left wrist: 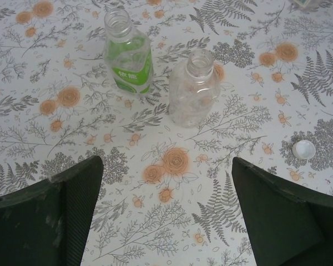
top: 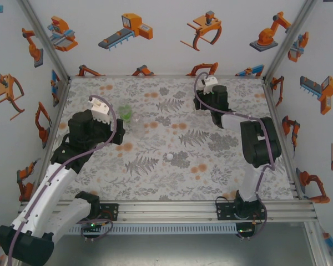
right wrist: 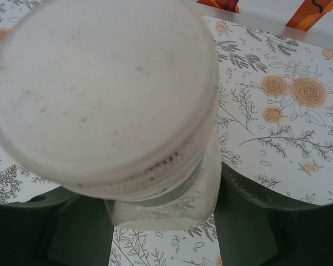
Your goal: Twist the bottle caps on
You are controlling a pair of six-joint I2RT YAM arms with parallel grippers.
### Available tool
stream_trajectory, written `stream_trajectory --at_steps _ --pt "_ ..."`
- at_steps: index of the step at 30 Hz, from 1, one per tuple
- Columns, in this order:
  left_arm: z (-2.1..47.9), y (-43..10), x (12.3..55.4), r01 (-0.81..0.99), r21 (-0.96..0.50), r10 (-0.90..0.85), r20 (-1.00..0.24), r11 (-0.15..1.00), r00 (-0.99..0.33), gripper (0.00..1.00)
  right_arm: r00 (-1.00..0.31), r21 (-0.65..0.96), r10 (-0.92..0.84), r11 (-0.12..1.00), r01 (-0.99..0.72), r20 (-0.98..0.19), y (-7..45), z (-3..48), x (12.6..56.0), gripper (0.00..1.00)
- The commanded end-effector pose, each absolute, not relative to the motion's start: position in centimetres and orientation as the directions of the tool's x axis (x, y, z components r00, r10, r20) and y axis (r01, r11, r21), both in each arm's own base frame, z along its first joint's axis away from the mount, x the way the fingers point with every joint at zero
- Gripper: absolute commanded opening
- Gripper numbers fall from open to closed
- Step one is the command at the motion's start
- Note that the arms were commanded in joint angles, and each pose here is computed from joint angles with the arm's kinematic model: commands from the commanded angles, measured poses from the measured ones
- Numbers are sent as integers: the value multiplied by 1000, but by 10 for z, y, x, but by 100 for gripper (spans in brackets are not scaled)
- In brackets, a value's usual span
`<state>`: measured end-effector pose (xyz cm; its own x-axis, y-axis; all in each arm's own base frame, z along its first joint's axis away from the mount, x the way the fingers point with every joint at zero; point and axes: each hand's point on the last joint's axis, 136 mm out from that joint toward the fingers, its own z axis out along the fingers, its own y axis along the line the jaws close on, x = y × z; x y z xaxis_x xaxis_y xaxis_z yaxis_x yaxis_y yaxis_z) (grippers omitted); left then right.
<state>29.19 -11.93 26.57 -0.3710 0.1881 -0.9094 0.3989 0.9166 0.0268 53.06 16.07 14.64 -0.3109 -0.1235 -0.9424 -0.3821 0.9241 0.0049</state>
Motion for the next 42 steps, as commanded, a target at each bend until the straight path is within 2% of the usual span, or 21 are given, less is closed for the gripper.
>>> stream_trajectory --at_steps 1,5,9,15,28,35,42 --pt "269 -116 295 391 50 197 -917 919 -347 90 -298 -8 -126 930 -367 -946 157 146 534 49" --pt "268 -115 295 385 51 196 -916 922 -349 90 -302 -7 -124 933 -360 -945 155 145 532 65" --pt "270 -116 294 388 41 187 -920 921 -345 90 -295 -8 -116 940 -341 -948 152 152 533 71" --pt "272 -116 293 390 39 184 -921 920 -343 90 -276 -14 -118 936 -351 -954 153 175 533 73" --pt "280 -117 286 403 29 173 -929 915 -327 90 -184 -50 -131 920 -389 -974 155 270 513 73" --pt "285 -118 285 410 16 161 -934 912 -320 91 -164 -40 -128 890 -454 -978 164 299 482 72" --pt "289 -120 285 429 -16 136 -937 903 -321 91 -142 -24 -142 783 -622 -980 206 300 425 72"
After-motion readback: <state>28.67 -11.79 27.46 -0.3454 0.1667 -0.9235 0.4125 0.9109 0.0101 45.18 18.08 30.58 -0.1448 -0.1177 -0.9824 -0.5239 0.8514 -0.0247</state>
